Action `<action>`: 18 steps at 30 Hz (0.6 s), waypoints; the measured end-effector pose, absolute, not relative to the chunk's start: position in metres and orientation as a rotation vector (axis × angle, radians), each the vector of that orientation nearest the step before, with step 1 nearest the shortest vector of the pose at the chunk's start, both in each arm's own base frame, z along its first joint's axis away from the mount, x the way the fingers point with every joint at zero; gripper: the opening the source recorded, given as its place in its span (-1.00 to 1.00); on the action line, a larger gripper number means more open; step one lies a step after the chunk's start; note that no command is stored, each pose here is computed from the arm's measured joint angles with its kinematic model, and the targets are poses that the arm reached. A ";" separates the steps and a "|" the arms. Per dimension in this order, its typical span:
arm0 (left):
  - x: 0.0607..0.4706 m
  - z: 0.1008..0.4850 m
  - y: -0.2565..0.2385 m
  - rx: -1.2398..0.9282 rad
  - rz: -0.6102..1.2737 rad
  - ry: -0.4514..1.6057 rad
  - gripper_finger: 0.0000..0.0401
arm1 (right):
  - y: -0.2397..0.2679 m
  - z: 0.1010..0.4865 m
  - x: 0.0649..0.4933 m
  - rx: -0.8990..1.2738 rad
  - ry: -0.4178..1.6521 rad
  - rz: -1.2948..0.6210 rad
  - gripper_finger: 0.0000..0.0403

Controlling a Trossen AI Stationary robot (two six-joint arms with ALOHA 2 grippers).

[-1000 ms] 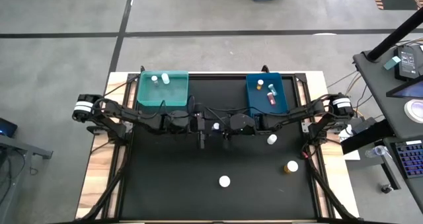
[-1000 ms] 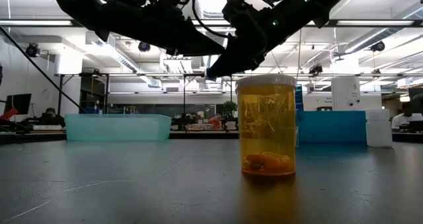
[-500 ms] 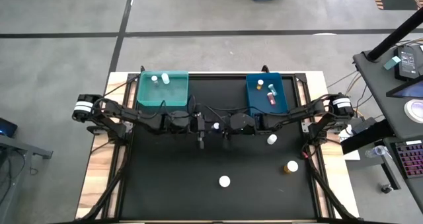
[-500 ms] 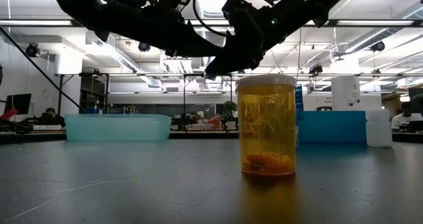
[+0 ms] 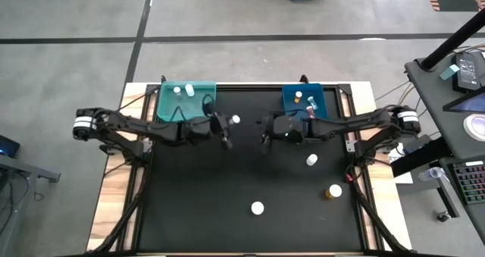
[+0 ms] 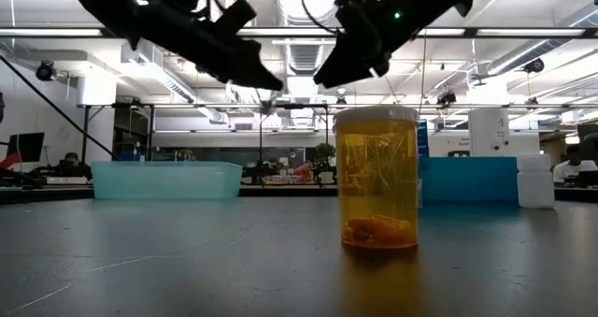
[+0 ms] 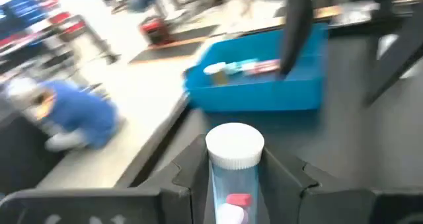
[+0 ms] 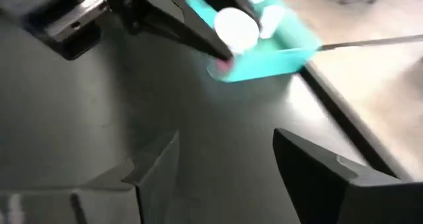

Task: Pick and place medicine bottles into bin by pill shape (circle, oval)
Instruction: Put the blue capsule bottle into the light blue bin

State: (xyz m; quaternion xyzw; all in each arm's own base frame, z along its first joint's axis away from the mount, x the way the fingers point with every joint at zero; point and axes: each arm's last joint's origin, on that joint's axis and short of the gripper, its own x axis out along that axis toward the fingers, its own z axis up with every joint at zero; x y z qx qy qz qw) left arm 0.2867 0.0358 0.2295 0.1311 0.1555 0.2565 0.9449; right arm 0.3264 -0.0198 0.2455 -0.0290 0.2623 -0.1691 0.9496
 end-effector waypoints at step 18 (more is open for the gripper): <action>0.217 0.191 0.129 -0.049 1.060 0.233 -0.54 | -0.066 0.257 0.309 -0.131 0.481 -0.463 0.12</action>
